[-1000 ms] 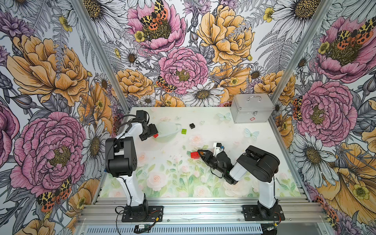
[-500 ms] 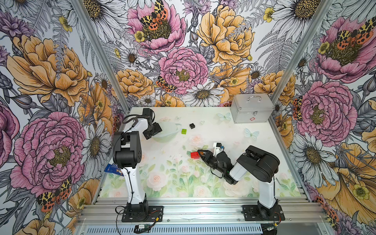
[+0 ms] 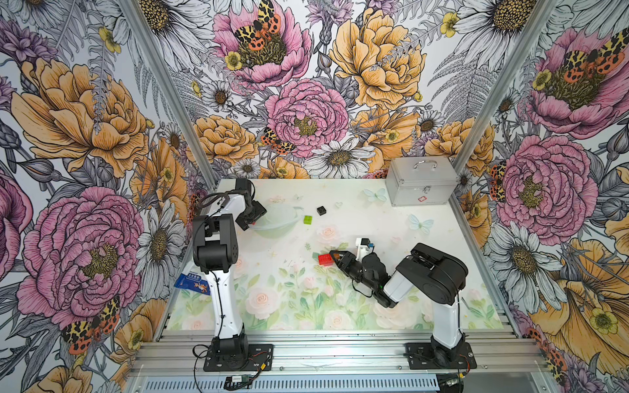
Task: Assemble the letter v with lego
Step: Pick up the lego brick from the center of the board.
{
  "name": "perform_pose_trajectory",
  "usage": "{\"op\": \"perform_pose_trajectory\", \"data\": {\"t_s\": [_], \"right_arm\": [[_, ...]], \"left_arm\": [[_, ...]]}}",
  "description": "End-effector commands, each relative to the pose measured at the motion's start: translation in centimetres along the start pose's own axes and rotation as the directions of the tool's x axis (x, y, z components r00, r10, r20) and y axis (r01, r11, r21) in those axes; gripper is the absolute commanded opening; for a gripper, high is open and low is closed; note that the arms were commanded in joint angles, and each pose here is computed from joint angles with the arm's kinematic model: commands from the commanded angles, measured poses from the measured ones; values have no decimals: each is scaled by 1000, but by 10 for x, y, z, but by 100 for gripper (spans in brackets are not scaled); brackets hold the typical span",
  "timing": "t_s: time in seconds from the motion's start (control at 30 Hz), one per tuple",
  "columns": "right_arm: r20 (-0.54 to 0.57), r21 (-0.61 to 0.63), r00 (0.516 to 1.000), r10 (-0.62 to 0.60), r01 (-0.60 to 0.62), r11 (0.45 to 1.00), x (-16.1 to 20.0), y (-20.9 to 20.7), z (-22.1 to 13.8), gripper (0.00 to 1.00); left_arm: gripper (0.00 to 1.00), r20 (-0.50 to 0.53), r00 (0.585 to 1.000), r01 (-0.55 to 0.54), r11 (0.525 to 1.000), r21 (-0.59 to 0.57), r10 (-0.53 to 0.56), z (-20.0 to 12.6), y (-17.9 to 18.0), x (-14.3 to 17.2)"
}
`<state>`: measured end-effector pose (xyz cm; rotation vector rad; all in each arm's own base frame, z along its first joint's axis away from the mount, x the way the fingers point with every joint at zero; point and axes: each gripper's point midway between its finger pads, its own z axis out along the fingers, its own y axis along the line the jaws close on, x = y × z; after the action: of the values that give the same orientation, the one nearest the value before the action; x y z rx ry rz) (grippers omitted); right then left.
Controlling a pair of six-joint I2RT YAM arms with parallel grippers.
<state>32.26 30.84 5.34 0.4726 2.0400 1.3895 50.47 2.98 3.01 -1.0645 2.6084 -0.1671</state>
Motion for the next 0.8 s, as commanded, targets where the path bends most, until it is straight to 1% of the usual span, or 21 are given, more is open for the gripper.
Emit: {"op": "perform_pose_trajectory", "data": {"t_s": [0.0,0.1,0.23,0.37,0.57,0.77], "right_arm": [[-23,25,1000,-20,21,999,4,-9,4,39],[-24,24,999,-21,21,999,5,-9,5,38],[-28,29,999,-20,21,999,6,-12,7,38],[-30,36,999,-18,19,999,7,-15,7,38],[-30,40,999,-19,20,999,7,-16,6,37],[-29,45,999,-18,20,999,7,-18,6,37]], "left_arm": [[76,31,998,57,998,-10,-57,0,3,-15],[72,32,998,55,998,-7,-55,4,0,-19],[67,18,999,50,999,-20,-50,14,4,-15],[59,-3,999,48,998,-29,-49,21,9,-12],[47,-23,1000,-5,999,-35,4,23,12,-5],[35,-60,995,-85,995,-55,82,21,20,16]]}}
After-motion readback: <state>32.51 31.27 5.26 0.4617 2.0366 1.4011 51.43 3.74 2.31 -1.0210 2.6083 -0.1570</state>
